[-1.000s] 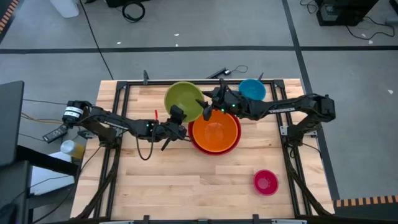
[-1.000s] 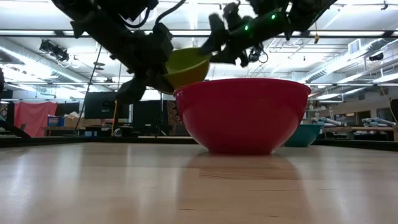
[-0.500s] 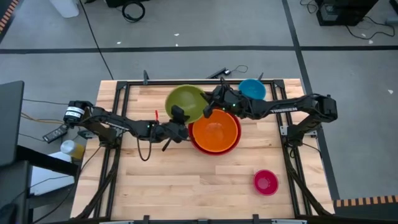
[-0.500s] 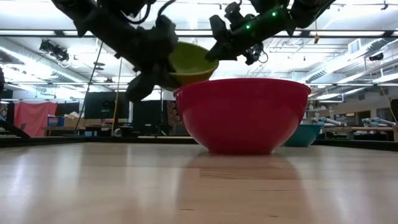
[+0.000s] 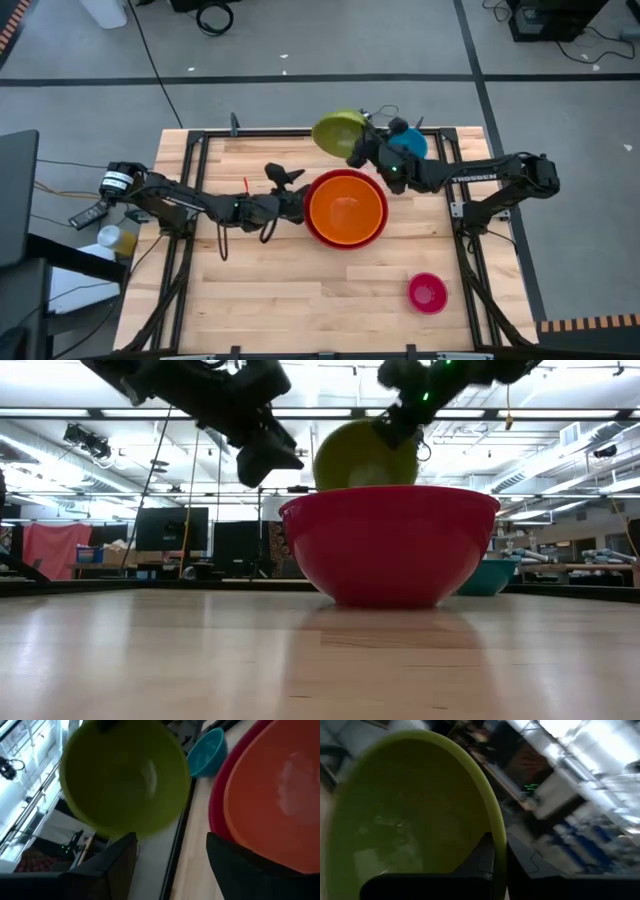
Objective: Nest bowls inside each other
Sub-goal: Stack the green bowl on the orange bowl
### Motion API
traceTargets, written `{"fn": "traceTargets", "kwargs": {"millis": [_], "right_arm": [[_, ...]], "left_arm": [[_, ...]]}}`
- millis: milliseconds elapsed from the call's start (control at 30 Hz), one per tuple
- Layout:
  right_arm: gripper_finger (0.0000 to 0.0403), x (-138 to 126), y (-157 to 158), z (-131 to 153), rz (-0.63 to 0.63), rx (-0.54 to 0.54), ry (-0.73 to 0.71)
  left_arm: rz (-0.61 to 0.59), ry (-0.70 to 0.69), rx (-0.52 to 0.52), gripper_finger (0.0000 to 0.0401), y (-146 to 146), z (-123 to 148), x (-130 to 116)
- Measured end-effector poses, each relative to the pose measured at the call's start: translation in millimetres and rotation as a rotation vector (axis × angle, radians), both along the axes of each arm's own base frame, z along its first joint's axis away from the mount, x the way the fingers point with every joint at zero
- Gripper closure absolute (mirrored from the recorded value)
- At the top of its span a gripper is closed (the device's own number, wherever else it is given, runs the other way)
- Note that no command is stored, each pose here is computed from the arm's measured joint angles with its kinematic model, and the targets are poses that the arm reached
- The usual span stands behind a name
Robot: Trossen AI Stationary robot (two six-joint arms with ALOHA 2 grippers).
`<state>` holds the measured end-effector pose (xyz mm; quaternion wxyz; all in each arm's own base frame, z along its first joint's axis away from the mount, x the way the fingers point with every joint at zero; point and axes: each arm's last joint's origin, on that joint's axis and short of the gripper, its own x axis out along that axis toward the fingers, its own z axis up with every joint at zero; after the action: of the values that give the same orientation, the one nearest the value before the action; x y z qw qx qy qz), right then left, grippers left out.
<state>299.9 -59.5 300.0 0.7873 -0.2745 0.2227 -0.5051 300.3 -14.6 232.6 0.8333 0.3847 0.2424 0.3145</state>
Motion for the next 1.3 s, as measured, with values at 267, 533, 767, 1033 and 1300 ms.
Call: {"fn": "traceTargets", "kwargs": {"millis": [267, 533, 767, 1033, 1300], "right_arm": [[0.0379, -8, 24, 16, -0.005, -0.085, 0.105], [0.0379, -19, 65, 32, 0.271, -0.089, 0.055], [0.0379, -23, 94, 36, 0.427, -0.092, 0.031], [0.0379, -27, 118, 42, 0.512, -0.134, 0.008], [0.0375, -26, 119, 44, 0.477, -0.061, -0.124]], "left_arm": [[0.079, -0.103, -0.009, 0.0154, 1, 6, 0], [0.085, -0.291, -0.116, 0.0154, -4, 31, -12], [-0.294, -0.431, -0.374, 0.0154, -25, 61, -33], [-0.372, -0.497, -0.556, 0.0162, -26, 67, -42], [-0.255, -0.519, -0.510, 0.0263, -17, 65, -38]]}}
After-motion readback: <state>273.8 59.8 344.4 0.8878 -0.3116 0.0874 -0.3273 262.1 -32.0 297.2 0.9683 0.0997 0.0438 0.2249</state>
